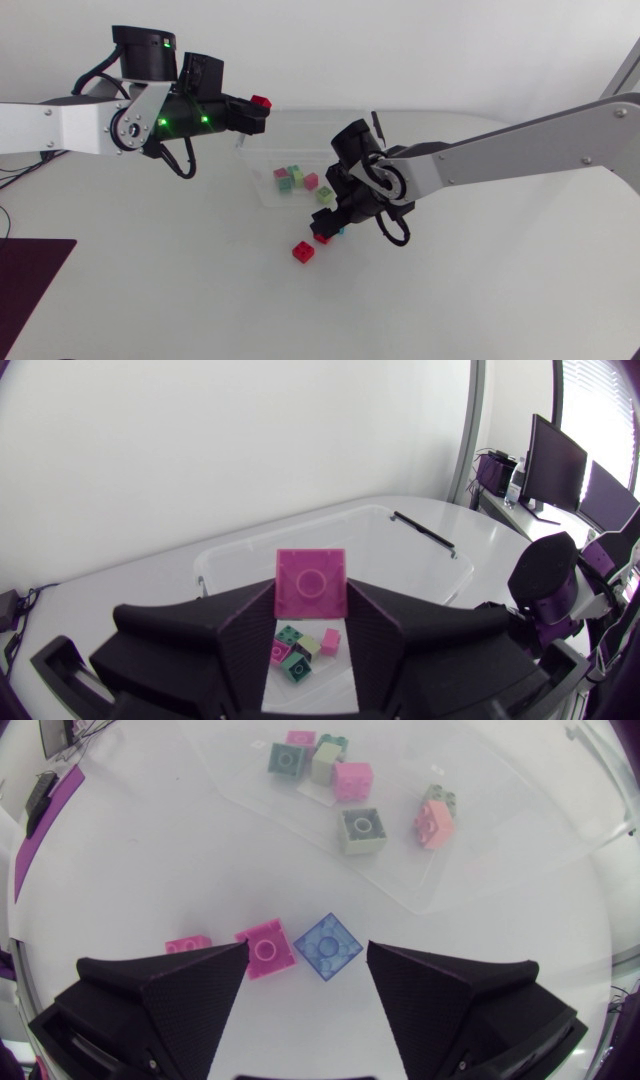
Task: Pick up the duplo bricks and place them in the container
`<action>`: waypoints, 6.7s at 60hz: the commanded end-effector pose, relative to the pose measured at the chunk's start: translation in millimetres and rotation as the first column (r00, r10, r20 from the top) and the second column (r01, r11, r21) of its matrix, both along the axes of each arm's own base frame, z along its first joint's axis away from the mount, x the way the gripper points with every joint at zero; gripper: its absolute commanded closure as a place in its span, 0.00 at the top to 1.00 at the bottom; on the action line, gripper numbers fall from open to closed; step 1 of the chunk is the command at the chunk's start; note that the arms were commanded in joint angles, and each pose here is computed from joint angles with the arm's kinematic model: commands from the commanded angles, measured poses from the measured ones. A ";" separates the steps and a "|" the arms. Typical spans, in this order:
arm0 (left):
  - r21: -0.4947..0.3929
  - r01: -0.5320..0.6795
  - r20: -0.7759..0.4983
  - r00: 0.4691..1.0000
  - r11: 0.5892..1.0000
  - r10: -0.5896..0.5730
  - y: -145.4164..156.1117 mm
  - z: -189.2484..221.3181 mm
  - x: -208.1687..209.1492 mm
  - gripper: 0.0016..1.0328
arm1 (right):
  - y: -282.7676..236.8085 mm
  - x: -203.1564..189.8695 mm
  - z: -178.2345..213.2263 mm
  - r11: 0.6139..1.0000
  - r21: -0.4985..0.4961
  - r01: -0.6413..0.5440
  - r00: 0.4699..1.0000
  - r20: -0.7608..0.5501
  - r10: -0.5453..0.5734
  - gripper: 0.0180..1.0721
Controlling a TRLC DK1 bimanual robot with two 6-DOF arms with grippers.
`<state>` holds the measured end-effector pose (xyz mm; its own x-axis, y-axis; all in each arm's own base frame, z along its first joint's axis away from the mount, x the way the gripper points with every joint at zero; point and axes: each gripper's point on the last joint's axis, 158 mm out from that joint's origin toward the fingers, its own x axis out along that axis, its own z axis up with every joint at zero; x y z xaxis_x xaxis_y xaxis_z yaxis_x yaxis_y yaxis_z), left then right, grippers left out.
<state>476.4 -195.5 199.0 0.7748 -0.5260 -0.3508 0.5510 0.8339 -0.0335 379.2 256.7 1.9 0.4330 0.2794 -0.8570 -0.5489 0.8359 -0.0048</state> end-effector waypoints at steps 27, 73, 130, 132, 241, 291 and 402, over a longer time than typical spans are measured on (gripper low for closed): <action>-0.026 -0.039 -0.013 0.999 0.999 0.038 -5.6 -9.6 24.5 0.23 | 37.4 -57.9 -20.0 0.973 -0.064 -0.223 0.972 -0.096 0.216 0.81; 0.028 -0.065 -0.098 0.993 0.998 0.067 -22.8 -54.5 77.4 0.32 | 61.1 -62.1 -35.2 0.922 -0.115 -0.369 0.924 -0.158 0.350 0.81; 0.209 0.078 -0.116 0.992 0.975 -0.055 38.6 7.3 -86.0 0.95 | 60.7 -77.0 -3.7 0.922 -0.055 -0.384 0.911 -0.189 0.368 0.27; 0.203 0.086 -0.126 0.990 0.975 -0.062 43.1 5.4 -92.6 0.95 | 59.6 -77.2 3.3 0.925 -0.048 -0.378 0.914 -0.176 0.365 0.27; 0.344 0.290 -0.502 0.861 0.893 -0.086 -113.4 -216.8 -108.4 0.87 | -43.8 95.5 159.5 0.979 0.198 0.039 0.961 0.260 -0.090 0.88; 0.400 0.279 -0.696 0.712 0.873 0.091 -117.1 -239.4 -116.7 0.42 | -98.1 17.7 142.4 0.974 0.220 0.050 0.971 0.217 -0.099 0.88; 0.102 -0.120 -0.082 0.988 0.987 0.129 -35.2 -40.3 39.5 0.63 | -7.5 1.3 -48.6 0.837 0.097 -0.539 0.842 0.058 0.536 0.80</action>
<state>499.6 -233.8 158.2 0.7788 -0.4062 -0.4780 0.4689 0.8832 0.0134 387.1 243.4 -34.3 0.2509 0.5602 -0.7895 -0.8981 0.4390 0.0260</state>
